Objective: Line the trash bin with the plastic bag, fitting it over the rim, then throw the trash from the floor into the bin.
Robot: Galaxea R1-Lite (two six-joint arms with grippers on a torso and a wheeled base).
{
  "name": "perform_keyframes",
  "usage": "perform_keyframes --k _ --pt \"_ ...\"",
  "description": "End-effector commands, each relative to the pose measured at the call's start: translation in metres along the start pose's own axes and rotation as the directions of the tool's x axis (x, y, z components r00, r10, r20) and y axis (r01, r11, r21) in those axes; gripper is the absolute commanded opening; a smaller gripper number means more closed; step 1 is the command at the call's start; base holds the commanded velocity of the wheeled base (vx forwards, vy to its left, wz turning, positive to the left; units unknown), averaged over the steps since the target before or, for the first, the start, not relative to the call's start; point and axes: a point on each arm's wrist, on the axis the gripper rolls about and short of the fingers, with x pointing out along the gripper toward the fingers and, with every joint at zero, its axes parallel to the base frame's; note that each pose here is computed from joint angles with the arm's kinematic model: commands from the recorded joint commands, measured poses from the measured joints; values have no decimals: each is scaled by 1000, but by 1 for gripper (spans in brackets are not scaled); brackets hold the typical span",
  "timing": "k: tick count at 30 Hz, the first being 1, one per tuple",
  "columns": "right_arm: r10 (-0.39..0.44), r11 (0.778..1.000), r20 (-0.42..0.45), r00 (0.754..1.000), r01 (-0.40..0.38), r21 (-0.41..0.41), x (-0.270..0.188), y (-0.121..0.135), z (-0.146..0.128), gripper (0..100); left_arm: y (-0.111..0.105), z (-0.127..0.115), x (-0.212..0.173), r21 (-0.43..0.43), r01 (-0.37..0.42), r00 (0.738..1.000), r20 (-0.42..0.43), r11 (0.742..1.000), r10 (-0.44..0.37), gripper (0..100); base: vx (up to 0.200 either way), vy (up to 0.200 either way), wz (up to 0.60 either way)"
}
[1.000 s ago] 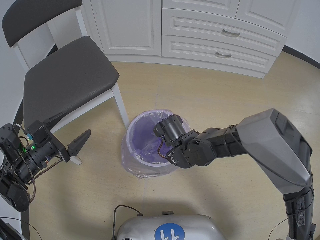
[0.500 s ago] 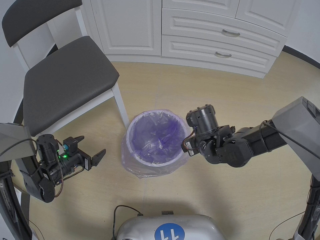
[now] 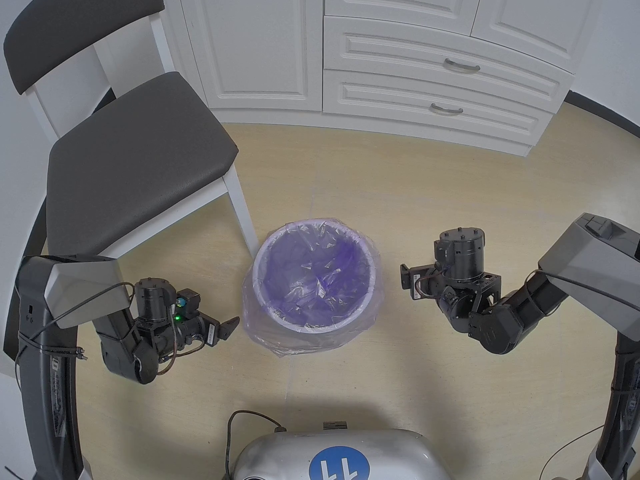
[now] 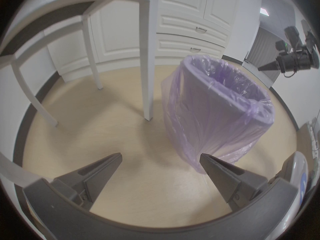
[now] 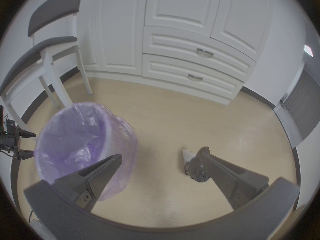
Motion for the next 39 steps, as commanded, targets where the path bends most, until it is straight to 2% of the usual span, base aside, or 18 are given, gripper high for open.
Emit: perform_keyframes --k 1,6,11,15,20,31,33,37,39 --pt "-14 1000 -87 996 16 23 22 -17 -36 100 -5 -8 45 -59 92 995 -23 994 -93 100 0 0 0" --pt "-23 999 -96 995 26 26 29 -22 -40 100 -7 -5 69 -71 104 994 -18 992 -106 100 0 0 0" --pt "-33 999 -110 993 36 24 36 -24 -47 100 -1 -1 95 -81 108 992 -60 991 -113 100 0 0 0" --pt "-46 998 -109 993 49 29 42 -29 -48 100 10 17 129 -86 104 991 -79 991 -111 100 0 0 0" --pt "-38 999 -115 993 42 28 43 -28 -51 100 15 27 145 -88 104 990 -87 991 -111 100 0 0 0" --pt "-41 999 -124 991 45 29 50 -27 -58 100 16 23 160 -96 108 986 -115 990 -119 100 0 0 0" --pt "-19 999 -127 992 24 35 52 -22 -61 100 15 23 159 -94 110 986 -114 990 -120 100 0 0 0" --pt "64 993 -126 990 -51 103 54 -5 -65 100 17 26 151 -101 108 985 -123 989 -120 100 0 0 0" --pt "124 979 -119 985 -102 175 55 11 -68 100 18 27 143 -104 109 985 -126 989 -122 100 0 0 0"
